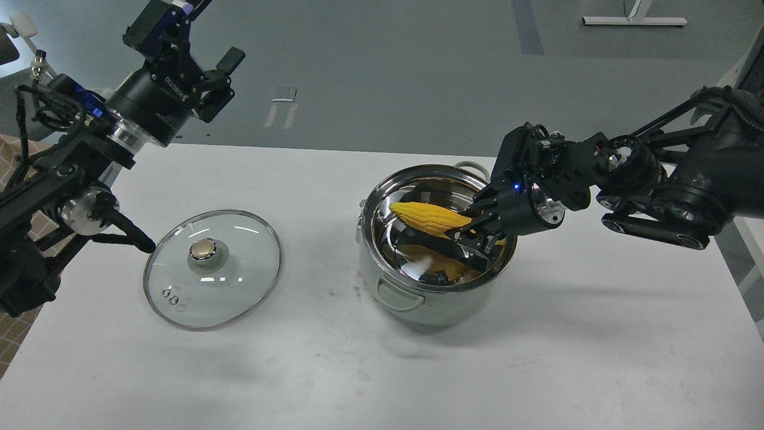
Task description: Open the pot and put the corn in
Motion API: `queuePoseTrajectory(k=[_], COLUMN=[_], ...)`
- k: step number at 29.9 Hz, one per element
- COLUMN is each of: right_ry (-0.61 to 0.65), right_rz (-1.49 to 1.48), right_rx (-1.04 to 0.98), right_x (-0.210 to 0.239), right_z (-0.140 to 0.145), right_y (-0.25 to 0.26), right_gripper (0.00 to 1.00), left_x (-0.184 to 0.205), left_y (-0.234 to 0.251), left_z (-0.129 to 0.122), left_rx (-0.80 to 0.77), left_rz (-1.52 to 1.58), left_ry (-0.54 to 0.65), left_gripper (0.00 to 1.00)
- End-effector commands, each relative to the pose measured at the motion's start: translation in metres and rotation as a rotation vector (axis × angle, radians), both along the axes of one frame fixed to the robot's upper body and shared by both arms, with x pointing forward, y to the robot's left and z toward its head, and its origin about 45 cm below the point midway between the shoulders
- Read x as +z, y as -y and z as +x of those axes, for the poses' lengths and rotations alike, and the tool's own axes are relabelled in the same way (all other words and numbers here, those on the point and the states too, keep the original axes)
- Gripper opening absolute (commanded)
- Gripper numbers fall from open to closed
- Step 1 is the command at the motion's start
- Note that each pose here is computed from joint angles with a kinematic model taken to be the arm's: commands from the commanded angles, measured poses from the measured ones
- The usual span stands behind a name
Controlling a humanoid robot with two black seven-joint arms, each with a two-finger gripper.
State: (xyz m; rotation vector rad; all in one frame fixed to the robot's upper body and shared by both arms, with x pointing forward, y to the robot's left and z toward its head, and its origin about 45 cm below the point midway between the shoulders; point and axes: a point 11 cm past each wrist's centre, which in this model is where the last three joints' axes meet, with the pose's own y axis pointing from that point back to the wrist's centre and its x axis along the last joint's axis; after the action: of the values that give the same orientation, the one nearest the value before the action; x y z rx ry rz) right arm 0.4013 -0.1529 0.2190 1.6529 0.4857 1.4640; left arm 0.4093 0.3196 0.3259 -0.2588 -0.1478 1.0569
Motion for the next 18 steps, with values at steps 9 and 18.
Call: queuePoseTrajectory(k=[9,18], right_ry=[-0.013,-0.025], right_rz=[0.011,0.037], right_rx=[0.012,-0.022], right_x=[-0.0071,-0.0054], right_z=[-0.0027,-0.0015], right_y=[-0.0131,-0.0123], right_gripper=[0.50,0.96], left_x=[0.0002,-0.0007], left_y=[-0.0008,-0.0013], left_z=[-0.0001,-0.0002], left_rx=[0.002,0.003], left_rz=[0.000,0.002], left_ry=[0.000,-0.001], left_gripper=[0.97,0.97])
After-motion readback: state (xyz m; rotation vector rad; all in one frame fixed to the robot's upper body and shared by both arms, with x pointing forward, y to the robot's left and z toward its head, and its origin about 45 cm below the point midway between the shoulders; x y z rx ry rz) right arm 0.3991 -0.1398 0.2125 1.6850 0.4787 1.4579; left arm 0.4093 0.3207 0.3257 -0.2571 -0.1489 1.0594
